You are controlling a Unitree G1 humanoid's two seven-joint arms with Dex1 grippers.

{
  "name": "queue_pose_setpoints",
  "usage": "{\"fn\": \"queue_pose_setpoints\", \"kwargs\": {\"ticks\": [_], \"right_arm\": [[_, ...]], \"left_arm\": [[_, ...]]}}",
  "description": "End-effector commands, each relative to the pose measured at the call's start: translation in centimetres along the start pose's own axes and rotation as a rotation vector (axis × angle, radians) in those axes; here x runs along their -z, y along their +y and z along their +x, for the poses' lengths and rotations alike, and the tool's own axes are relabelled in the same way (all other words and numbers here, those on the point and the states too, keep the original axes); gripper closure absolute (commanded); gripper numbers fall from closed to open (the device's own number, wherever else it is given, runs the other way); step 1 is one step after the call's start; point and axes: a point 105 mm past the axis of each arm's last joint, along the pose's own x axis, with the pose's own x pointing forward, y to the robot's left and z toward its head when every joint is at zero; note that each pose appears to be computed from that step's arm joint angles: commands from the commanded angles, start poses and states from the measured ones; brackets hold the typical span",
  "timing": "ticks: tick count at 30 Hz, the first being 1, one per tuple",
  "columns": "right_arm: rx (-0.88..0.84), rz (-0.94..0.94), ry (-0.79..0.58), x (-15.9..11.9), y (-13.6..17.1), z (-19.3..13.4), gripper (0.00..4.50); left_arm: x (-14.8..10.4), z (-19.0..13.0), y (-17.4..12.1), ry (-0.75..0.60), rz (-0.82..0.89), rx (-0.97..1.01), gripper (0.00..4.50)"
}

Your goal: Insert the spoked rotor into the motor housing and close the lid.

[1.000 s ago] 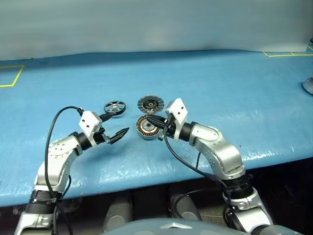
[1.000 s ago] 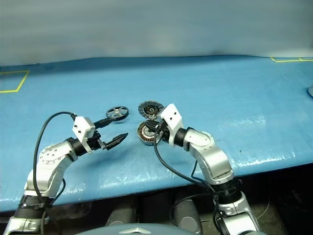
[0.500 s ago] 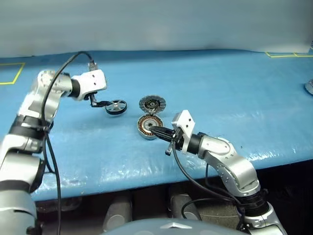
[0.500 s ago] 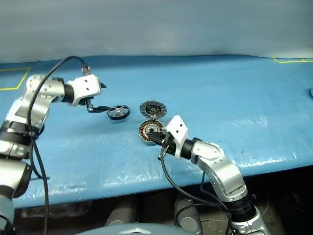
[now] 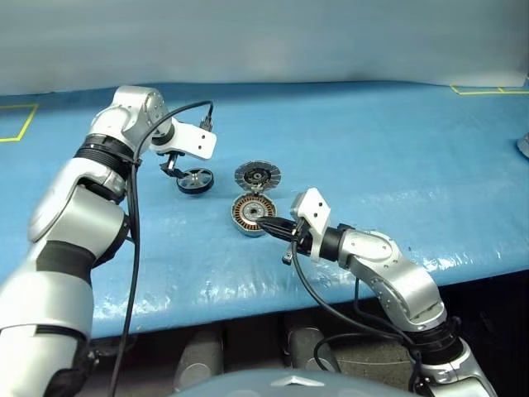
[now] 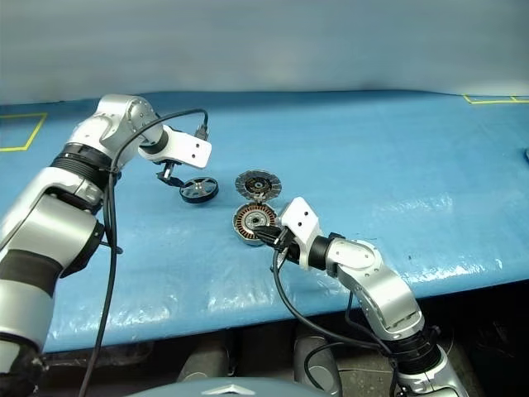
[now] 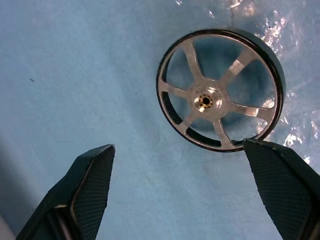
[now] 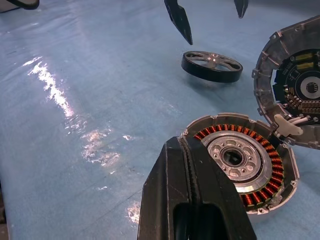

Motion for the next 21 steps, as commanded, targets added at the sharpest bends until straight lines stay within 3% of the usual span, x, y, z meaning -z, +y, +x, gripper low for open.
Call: {"fn": "queue_pose_setpoints", "kwargs": {"ticks": [1,12,16,21], "right_arm": [[0.009,-0.027,-0.042,-1.3,0.2,-0.3,4.48],[0.030,-0.006,-0.052,-1.3,0.3,-0.2,4.48],[0.037,-0.002,-0.052,-1.3,0.2,-0.2,4.50],[0.046,-0.005,-0.060,-1.5,0.1,-0.2,4.50]], "left_arm": [[-0.5,-0.4,0.9,0.000,0.024,-0.036,0.00],[-1.0,1.5,0.3,-0.019,0.014,-0.040,0.00],[-1.0,1.6,0.3,-0.015,0.009,-0.045,1.21],[-1.3,2.0,-0.3,-0.019,0.022,-0.003,1.21]]}}
